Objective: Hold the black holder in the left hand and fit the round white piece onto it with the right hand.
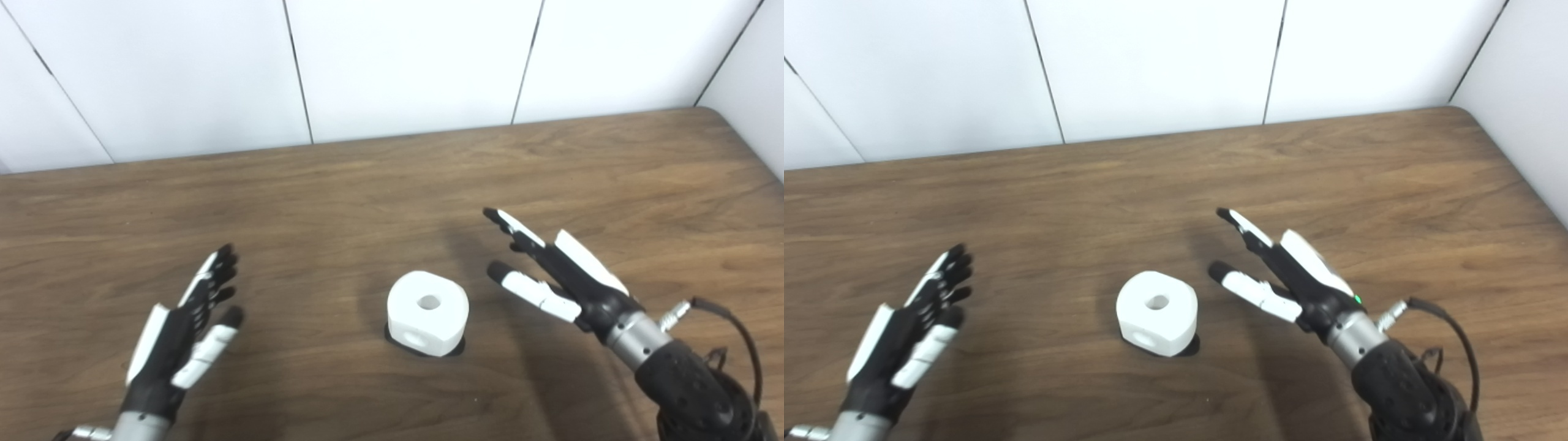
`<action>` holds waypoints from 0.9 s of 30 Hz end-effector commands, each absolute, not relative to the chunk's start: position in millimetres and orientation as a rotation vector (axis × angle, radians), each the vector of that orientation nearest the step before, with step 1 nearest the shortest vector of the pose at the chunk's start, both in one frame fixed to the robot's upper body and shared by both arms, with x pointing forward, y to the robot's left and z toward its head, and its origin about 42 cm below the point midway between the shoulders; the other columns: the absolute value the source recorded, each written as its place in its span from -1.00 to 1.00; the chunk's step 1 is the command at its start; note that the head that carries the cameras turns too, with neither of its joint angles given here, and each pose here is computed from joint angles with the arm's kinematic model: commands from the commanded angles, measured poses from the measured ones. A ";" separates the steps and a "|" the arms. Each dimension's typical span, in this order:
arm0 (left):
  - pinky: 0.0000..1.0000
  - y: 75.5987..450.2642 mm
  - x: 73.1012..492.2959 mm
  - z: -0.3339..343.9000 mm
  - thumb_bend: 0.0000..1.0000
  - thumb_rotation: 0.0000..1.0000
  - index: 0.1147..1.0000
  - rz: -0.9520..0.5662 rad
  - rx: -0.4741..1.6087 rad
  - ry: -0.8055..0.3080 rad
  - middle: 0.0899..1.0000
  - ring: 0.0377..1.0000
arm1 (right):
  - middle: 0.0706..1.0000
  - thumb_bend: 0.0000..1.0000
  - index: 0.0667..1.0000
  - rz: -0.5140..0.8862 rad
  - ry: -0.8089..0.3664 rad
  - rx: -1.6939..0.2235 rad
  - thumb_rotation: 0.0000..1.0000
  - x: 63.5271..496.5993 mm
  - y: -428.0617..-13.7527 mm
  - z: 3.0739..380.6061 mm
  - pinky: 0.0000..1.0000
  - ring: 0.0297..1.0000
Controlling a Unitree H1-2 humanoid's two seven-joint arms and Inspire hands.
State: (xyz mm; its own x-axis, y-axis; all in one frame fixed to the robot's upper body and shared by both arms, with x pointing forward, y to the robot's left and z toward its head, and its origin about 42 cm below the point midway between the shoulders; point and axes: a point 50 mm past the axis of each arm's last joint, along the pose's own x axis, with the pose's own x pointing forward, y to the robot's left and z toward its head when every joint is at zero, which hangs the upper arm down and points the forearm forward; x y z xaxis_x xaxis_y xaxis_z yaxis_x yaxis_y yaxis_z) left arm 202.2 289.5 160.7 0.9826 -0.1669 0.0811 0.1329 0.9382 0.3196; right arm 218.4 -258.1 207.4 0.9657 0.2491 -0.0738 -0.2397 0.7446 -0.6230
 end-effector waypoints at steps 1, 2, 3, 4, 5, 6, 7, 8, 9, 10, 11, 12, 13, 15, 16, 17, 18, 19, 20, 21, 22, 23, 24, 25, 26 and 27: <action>0.84 293.7 203.9 166.1 0.37 0.75 0.96 -0.119 0.283 -0.149 0.92 0.93 | 0.97 0.13 0.96 0.231 -0.123 -0.675 1.00 219.2 -260.1 214.9 0.87 0.97; 0.84 296.6 205.4 163.6 0.36 0.76 0.96 -0.098 0.245 -0.154 0.92 0.93 | 0.97 0.14 0.96 0.207 -0.127 -0.650 1.00 218.2 -261.4 210.3 0.88 0.97; 0.88 299.7 206.3 161.0 0.34 0.76 0.96 -0.076 0.213 -0.160 0.93 0.94 | 0.97 0.17 0.95 0.180 -0.131 -0.622 1.00 217.1 -262.7 205.8 0.85 0.95; 0.89 301.9 206.8 159.3 0.30 0.78 0.95 -0.062 0.190 -0.165 0.93 0.93 | 0.96 0.20 0.93 0.162 -0.134 -0.602 1.00 216.3 -263.6 202.7 0.81 0.93; 0.89 304.5 206.3 157.5 0.29 0.79 0.95 -0.051 0.184 -0.167 0.93 0.93 | 0.96 0.22 0.93 0.141 -0.135 -0.579 1.00 215.5 -264.5 199.6 0.80 0.92; 0.90 307.0 205.2 156.1 0.27 0.84 0.96 -0.037 0.187 -0.169 0.94 0.94 | 0.96 0.25 0.92 0.118 -0.135 -0.561 1.00 214.9 -265.1 197.2 0.79 0.91; 0.92 309.7 203.8 154.3 0.25 0.91 0.98 -0.021 0.190 -0.168 0.95 0.94 | 0.95 0.26 0.92 0.094 -0.134 -0.545 1.00 214.1 -265.9 195.1 0.75 0.90; 0.93 311.8 202.6 153.0 0.27 0.94 0.99 -0.006 0.193 -0.167 0.96 0.95 | 0.95 0.26 0.93 0.071 -0.135 -0.530 1.00 213.5 -266.6 193.4 0.74 0.90; 0.94 313.0 201.5 152.1 0.29 0.94 1.00 0.015 0.194 -0.165 0.97 0.95 | 0.95 0.26 0.94 0.050 -0.134 -0.510 1.00 212.9 -267.3 191.5 0.73 0.90; 0.93 314.1 200.2 151.0 0.33 0.92 1.00 0.031 0.194 -0.165 0.98 0.95 | 0.96 0.27 0.95 0.033 -0.133 -0.485 1.00 212.2 -268.1 189.4 0.73 0.92; 0.93 314.6 199.3 150.3 0.34 0.92 1.00 0.045 0.194 -0.163 0.99 0.95 | 0.97 0.25 0.96 0.022 -0.132 -0.462 1.00 211.7 -268.8 187.6 0.75 0.93; 0.95 314.5 197.7 150.3 0.37 0.92 1.00 0.057 0.192 -0.158 1.00 0.96 | 0.98 0.24 0.97 0.013 -0.132 -0.437 1.00 210.6 -269.7 185.6 0.77 0.94; 0.98 314.2 196.2 150.9 0.34 0.92 1.00 0.065 0.192 -0.155 1.00 0.97 | 0.99 0.23 0.98 0.006 -0.132 -0.420 1.00 209.4 -270.4 183.9 0.80 0.95; 1.00 314.0 193.7 151.2 0.23 0.94 1.00 0.073 0.196 -0.155 1.00 0.99 | 1.00 0.21 0.99 -0.001 -0.131 -0.394 1.00 207.1 -272.5 179.7 0.85 0.97; 1.00 314.6 193.3 150.1 0.19 0.95 1.00 0.077 0.204 -0.161 1.00 1.00 | 1.00 0.21 1.00 -0.006 -0.131 -0.391 1.00 205.8 -273.6 177.7 0.87 0.98; 1.00 315.0 193.4 148.6 0.15 0.98 1.00 0.080 0.203 -0.166 1.00 1.00 | 1.00 0.21 0.99 -0.010 -0.131 -0.387 1.00 204.7 -274.4 175.9 0.87 0.97; 1.00 315.5 193.7 146.5 0.14 0.98 1.00 0.083 0.200 -0.167 1.00 1.00 | 1.00 0.22 0.98 -0.018 -0.128 -0.383 1.00 203.6 -275.1 174.4 0.88 0.97; 1.00 316.1 193.7 144.6 0.15 0.98 1.00 0.085 0.199 -0.168 1.00 1.00 | 1.00 0.24 0.98 -0.023 -0.126 -0.372 1.00 202.6 -275.4 173.0 0.88 0.98; 1.00 316.3 193.6 143.0 0.14 0.97 1.00 0.088 0.196 -0.169 1.00 0.99 | 1.00 0.24 0.98 -0.029 -0.125 -0.365 1.00 201.8 -275.4 171.9 0.90 0.99; 1.00 316.0 193.8 141.9 0.13 0.96 1.00 0.091 0.193 -0.170 1.00 0.99 | 1.00 0.23 0.98 -0.033 -0.126 -0.360 1.00 201.5 -275.3 171.0 0.89 0.99; 1.00 315.6 194.1 141.3 0.11 0.94 1.00 0.093 0.191 -0.171 1.00 0.99 | 1.00 0.22 0.98 -0.035 -0.127 -0.358 1.00 201.4 -275.3 170.5 0.88 0.99; 1.00 316.1 194.3 139.0 0.11 0.94 1.00 0.097 0.192 -0.172 1.00 0.99 | 1.00 0.22 0.98 -0.036 -0.131 -0.349 1.00 201.6 -274.5 169.8 0.88 0.99; 0.99 316.4 194.9 136.8 0.11 0.91 1.00 0.101 0.192 -0.175 1.00 0.97 | 1.00 0.20 0.98 -0.038 -0.134 -0.344 1.00 201.9 -273.7 169.0 0.90 1.00; 0.97 316.7 195.2 135.2 0.11 0.88 1.00 0.103 0.192 -0.178 1.00 0.96 | 1.00 0.18 0.98 -0.038 -0.136 -0.342 1.00 202.1 -273.2 168.5 0.91 1.00; 0.96 317.3 195.4 133.7 0.11 0.87 1.00 0.100 0.198 -0.180 1.00 0.95 | 1.00 0.18 0.98 -0.039 -0.139 -0.339 1.00 202.4 -272.5 167.9 0.92 1.00; 0.97 318.0 195.5 132.1 0.10 0.88 1.00 0.095 0.198 -0.179 1.00 0.96 | 1.00 0.16 0.98 -0.037 -0.141 -0.334 1.00 202.9 -272.0 167.6 0.93 1.00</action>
